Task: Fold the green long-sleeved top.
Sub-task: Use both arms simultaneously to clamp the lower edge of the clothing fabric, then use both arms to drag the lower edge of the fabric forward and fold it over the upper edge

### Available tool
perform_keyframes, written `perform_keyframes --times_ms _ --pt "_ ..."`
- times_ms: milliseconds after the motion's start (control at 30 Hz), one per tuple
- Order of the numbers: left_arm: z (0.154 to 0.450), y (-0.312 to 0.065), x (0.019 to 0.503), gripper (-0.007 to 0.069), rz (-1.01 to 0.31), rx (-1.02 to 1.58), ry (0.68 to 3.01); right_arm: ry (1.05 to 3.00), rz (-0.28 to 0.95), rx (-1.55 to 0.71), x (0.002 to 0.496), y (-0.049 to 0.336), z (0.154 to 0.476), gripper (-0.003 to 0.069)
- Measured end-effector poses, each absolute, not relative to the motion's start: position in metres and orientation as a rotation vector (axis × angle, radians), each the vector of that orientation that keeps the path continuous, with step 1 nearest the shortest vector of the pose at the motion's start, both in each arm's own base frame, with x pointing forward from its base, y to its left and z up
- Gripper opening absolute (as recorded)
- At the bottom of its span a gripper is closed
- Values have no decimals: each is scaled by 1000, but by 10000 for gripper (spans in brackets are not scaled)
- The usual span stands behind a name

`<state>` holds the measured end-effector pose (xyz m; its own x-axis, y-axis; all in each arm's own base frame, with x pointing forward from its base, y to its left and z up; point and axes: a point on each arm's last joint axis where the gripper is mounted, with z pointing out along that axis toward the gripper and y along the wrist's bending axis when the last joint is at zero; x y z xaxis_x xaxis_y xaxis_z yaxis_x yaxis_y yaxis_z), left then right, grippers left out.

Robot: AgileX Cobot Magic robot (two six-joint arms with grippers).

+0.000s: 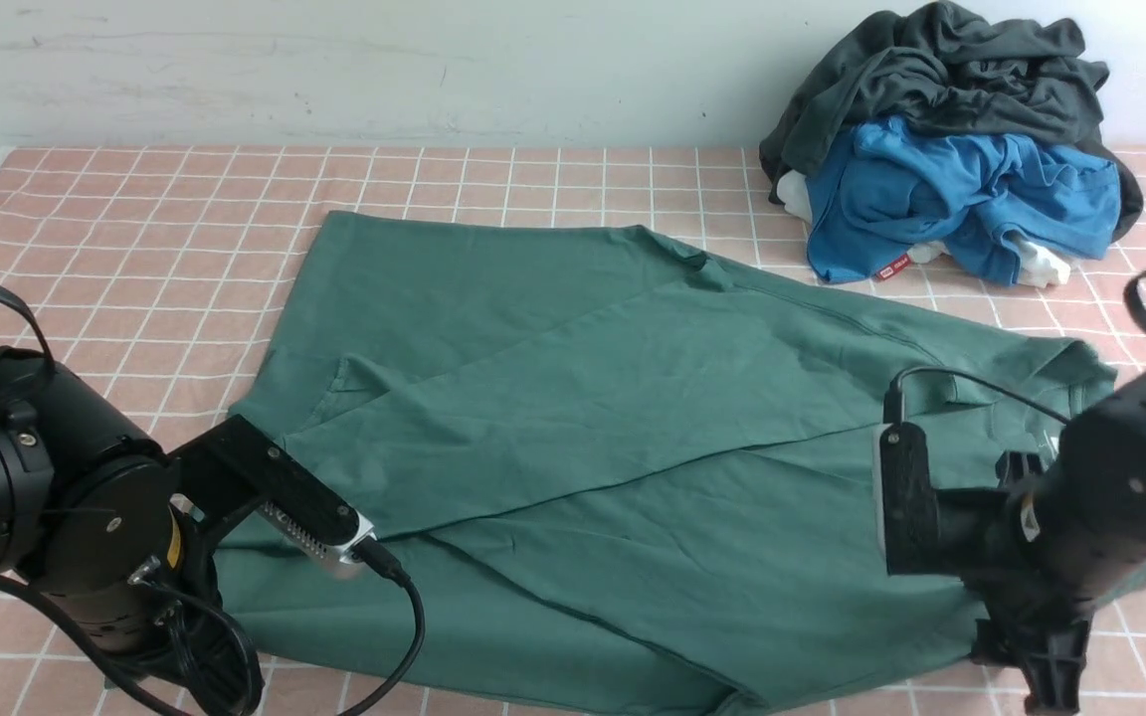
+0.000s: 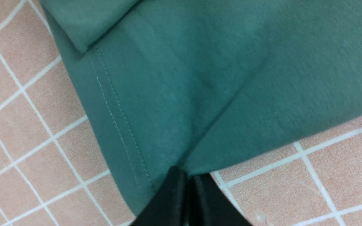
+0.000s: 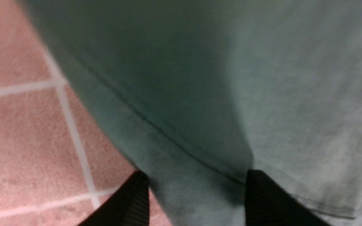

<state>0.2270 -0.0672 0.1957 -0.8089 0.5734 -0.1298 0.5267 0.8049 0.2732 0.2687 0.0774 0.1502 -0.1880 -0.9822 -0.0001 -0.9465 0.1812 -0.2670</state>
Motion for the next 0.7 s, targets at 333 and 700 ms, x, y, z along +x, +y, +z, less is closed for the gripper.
perform_keyframes --times_ms 333,700 --pt "196 -67 226 -1 332 855 2796 2157 -355 -1869 260 76 146 139" --pt "253 -69 233 11 310 691 2772 2390 -372 -1350 252 67 198 3"
